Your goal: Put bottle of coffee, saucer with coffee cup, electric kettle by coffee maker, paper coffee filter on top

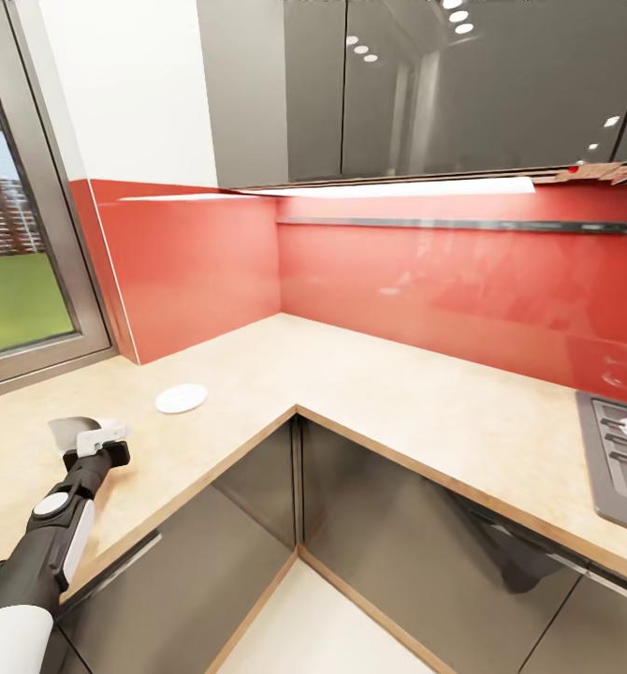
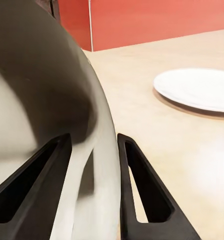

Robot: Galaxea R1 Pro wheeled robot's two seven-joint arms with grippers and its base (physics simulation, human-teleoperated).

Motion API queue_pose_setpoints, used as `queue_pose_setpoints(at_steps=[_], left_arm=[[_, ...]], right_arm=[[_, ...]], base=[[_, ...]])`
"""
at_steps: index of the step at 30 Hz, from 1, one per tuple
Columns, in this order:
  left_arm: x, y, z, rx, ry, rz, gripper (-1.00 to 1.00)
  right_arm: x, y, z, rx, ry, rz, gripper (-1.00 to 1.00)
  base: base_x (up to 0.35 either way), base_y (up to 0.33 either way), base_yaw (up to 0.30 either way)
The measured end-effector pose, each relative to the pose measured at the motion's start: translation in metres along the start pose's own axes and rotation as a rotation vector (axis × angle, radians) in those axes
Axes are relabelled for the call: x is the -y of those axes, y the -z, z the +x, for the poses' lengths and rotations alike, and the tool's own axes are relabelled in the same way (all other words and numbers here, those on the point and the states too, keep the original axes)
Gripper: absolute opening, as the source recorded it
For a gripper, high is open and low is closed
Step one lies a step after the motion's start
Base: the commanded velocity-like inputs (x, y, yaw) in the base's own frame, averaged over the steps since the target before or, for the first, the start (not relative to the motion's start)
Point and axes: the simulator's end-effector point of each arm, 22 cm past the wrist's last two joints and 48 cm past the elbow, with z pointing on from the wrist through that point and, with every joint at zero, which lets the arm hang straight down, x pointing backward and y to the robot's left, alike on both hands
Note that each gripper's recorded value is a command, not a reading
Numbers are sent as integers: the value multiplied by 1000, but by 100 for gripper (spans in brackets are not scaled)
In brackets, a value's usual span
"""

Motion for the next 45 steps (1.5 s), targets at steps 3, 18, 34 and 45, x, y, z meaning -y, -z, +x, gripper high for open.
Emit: queue_pose_setpoints(at_steps=[3,18,34,45], left_arm=[[0,0,-5,0,0,0,-100],[0,2,-22,-1,0,1,-100],[1,2,-23,2,2,2,-100],[1,2,-22,0,1,3,-100]], right_arm=[[0,5,-2,0,0,0,100],[-1,21,-8,-2,-2,-1,100],[-2,21,-8,-3,-3,-1,100],[-2,21,-7,-3,-3,-1,100]], base=[[0,0,0],[0,0,0],[-40,-70,105],[-83,-177,17]])
